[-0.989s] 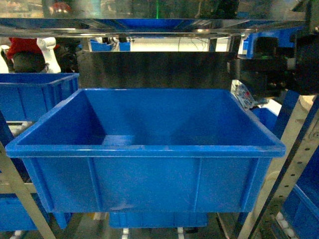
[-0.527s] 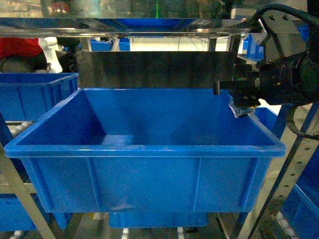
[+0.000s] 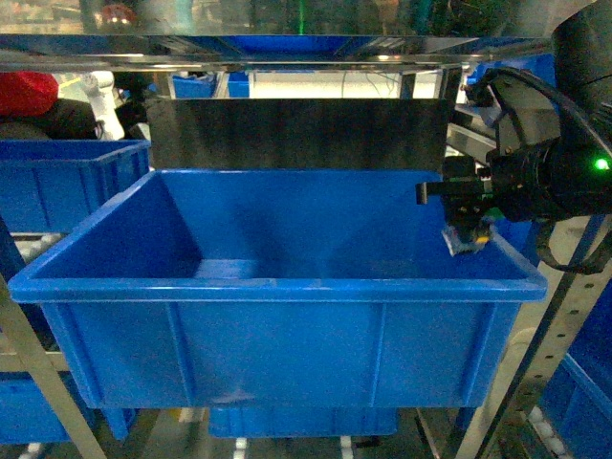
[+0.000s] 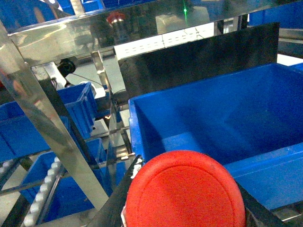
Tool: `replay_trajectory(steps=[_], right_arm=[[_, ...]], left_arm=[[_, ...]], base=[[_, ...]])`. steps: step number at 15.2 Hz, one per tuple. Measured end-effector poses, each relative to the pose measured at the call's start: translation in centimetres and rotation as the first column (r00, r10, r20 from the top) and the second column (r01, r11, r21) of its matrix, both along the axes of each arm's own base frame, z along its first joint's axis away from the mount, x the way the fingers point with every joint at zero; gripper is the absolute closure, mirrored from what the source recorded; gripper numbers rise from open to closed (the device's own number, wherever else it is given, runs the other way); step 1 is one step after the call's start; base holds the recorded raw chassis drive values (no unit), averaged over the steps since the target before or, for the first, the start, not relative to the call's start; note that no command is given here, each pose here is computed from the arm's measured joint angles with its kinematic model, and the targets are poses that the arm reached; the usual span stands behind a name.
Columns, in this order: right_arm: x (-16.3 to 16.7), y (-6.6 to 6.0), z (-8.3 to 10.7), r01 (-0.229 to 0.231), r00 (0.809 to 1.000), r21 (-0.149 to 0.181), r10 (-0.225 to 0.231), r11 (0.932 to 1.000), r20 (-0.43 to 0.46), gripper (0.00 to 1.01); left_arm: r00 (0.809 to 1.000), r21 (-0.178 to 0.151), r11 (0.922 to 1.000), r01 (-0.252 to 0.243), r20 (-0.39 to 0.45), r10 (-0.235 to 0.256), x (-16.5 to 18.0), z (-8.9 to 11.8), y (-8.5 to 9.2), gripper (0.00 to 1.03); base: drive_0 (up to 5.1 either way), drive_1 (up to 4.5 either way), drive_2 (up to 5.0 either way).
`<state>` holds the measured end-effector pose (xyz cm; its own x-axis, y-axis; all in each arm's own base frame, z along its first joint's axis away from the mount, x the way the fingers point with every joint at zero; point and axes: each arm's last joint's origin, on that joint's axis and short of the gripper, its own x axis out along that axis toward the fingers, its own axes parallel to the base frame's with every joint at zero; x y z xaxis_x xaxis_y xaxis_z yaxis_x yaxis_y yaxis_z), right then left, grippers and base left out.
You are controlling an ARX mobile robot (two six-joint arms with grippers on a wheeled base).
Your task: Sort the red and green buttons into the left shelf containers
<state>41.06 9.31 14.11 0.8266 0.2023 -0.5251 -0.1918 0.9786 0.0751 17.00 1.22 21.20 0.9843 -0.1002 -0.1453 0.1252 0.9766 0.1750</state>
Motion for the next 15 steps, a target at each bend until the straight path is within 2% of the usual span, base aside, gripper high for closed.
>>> replay_trajectory(steps=[1, 3, 4, 6, 7, 8, 10, 12, 13, 14, 15], right_arm=[[0.0, 0.0, 0.0, 0.000, 1.000, 0.000, 0.000, 1.0000, 0.000, 0.44], [0.0, 0.0, 0.0, -0.001, 1.000, 0.000, 0.001, 1.0000, 0.000, 0.15], [0.0, 0.0, 0.0, -0.001, 1.000, 0.000, 0.001, 1.0000, 0.000, 0.04], [0.0, 0.0, 0.0, 0.000, 1.000, 0.000, 0.000, 1.0000, 0.000, 0.03], [0.0, 0.0, 0.0, 0.000, 1.000, 0.000, 0.000, 1.0000, 0.000, 0.03], [0.0, 0.0, 0.0, -0.001, 1.000, 0.000, 0.001, 1.0000, 0.000, 0.03], [0.0, 0.0, 0.0, -0.001, 1.000, 0.000, 0.001, 1.0000, 0.000, 0.03], [0.0, 0.0, 0.0, -0.001, 1.000, 0.000, 0.001, 1.0000, 0.000, 0.03], [0.0, 0.0, 0.0, -0.002, 1.000, 0.001, 0.002, 1.0000, -0.001, 0.03], [0.0, 0.0, 0.0, -0.001, 1.000, 0.001, 0.001, 1.0000, -0.001, 0.03], [0.0, 0.0, 0.0, -0.001, 1.000, 0.001, 0.001, 1.0000, -0.001, 0.03]], left_arm=[[1.000, 0.000, 1.0000, 0.000, 0.000, 0.000, 0.0, 0.0, 0.0, 0.73], [1.000, 0.000, 1.0000, 0.000, 0.000, 0.000, 0.0, 0.0, 0.0, 0.73], [1.000, 0.000, 1.0000, 0.000, 0.000, 0.000, 0.0, 0.0, 0.0, 0.73], [1.000, -0.005, 1.0000, 0.007, 0.004, -0.007, 0.0, 0.0, 0.0, 0.73], [0.999, -0.009, 0.9992, 0.038, 0.005, -0.038, 0.7, 0.1, -0.3, 0.73], [0.995, -0.018, 0.9952, 0.096, 0.025, -0.096, 2.0, 0.8, -0.7, 0.73], [0.982, -0.020, 0.9817, 0.189, -0.020, -0.190, 4.6, 0.9, -1.4, 0.73], [0.975, 0.021, 0.9750, 0.221, -0.028, -0.221, 6.9, 0.1, -1.7, 0.73], [0.971, 0.039, 0.9720, 0.232, -0.061, -0.229, 8.1, -0.7, -2.0, 0.73], [0.955, 0.045, 0.9587, 0.281, -0.110, -0.275, 9.1, -2.0, -3.0, 0.73], [0.944, 0.066, 0.9464, 0.316, -0.124, -0.307, 9.8, -2.9, -3.9, 0.73]], base=[[0.0, 0.00, 0.0], [0.0, 0.00, 0.0], [0.0, 0.00, 0.0], [0.0, 0.00, 0.0], [0.0, 0.00, 0.0], [0.0, 0.00, 0.0], [0.0, 0.00, 0.0], [0.0, 0.00, 0.0], [0.0, 0.00, 0.0], [0.0, 0.00, 0.0], [0.0, 0.00, 0.0]])
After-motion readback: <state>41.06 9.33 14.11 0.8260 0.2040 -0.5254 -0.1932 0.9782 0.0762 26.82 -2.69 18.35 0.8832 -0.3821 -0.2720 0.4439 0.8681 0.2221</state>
